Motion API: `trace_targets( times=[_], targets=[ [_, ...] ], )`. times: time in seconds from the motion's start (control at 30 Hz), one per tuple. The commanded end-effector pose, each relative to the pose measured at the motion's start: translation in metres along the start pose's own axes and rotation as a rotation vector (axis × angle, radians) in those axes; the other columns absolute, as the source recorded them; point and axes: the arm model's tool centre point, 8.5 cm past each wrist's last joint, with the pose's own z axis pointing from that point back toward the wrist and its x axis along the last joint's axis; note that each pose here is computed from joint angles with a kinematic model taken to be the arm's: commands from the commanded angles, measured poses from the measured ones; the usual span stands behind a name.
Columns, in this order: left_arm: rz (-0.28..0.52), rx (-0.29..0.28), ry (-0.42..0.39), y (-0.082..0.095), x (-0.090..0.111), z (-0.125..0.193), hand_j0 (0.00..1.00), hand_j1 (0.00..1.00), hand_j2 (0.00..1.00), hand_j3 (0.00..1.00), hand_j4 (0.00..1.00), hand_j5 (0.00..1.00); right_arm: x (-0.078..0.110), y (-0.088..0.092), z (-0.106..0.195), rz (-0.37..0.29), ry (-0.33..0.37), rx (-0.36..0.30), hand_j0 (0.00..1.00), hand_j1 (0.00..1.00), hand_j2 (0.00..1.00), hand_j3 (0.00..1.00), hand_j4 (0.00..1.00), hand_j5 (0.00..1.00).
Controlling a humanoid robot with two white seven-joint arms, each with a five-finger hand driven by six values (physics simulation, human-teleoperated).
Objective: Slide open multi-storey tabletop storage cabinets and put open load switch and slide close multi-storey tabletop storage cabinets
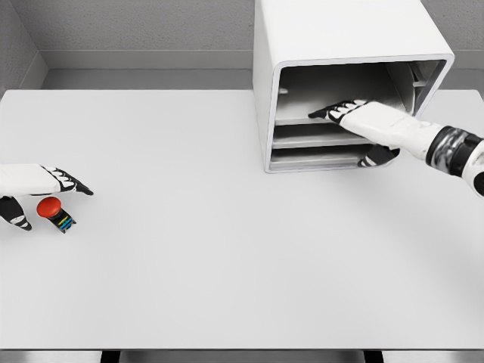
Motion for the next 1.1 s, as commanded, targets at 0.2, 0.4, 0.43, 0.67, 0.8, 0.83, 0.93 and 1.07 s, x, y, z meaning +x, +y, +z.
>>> trace_targets(
  times=[0.2,0.4,0.43,0.67,0.8,0.83,0.93,1.07],
  targets=[
    [0.005,0.002,0.001,0.0,0.0,0.001,1.0,1.0,1.0,1.0,1.0,1.0,0.005,0.003,-0.001,0.014,-0.022,0.011,1.0,1.0,1.0,1.0,1.0,1.0],
    [0.005,0.002,0.001,0.0,0.0,0.001,1.0,1.0,1.0,1.0,1.0,1.0,0.006,0.006,0.008,0.038,-0.028,0.022,1.0,1.0,1.0,1.0,1.0,1.0],
    [0.005,0.002,0.001,0.0,0.0,0.001,1.0,1.0,1.0,1.0,1.0,1.0,0.006,0.003,0.01,0.04,-0.026,0.013,1.0,1.0,1.0,1.0,1.0,1.0],
    [0.005,0.002,0.001,0.0,0.0,0.001,1.0,1.0,1.0,1.0,1.0,1.0,0.005,0.002,0.022,0.067,-0.03,0.013,1.0,1.0,1.0,1.0,1.0,1.0],
    [0.005,0.002,0.001,0.0,0.0,0.001,1.0,1.0,1.0,1.0,1.0,1.0,0.001,0.004,0.029,0.074,-0.031,0.01,1.0,1.0,1.0,1.0,1.0,1.0],
    [0.005,0.002,0.001,0.0,0.0,0.001,1.0,1.0,1.0,1.0,1.0,1.0,-0.001,0.008,0.033,0.074,-0.025,0.025,1.0,1.0,1.0,1.0,1.0,1.0],
    [0.005,0.002,0.001,0.0,0.0,0.001,1.0,1.0,1.0,1.0,1.0,1.0,-0.004,0.011,0.039,0.076,-0.026,0.022,1.0,1.0,1.0,1.0,1.0,1.0],
    [0.006,0.003,0.002,0.0,-0.001,0.002,1.0,1.0,1.0,1.0,1.0,1.0,-0.015,0.008,0.058,0.098,-0.007,0.019,1.0,1.0,1.0,1.0,1.0,1.0]
  ],
)
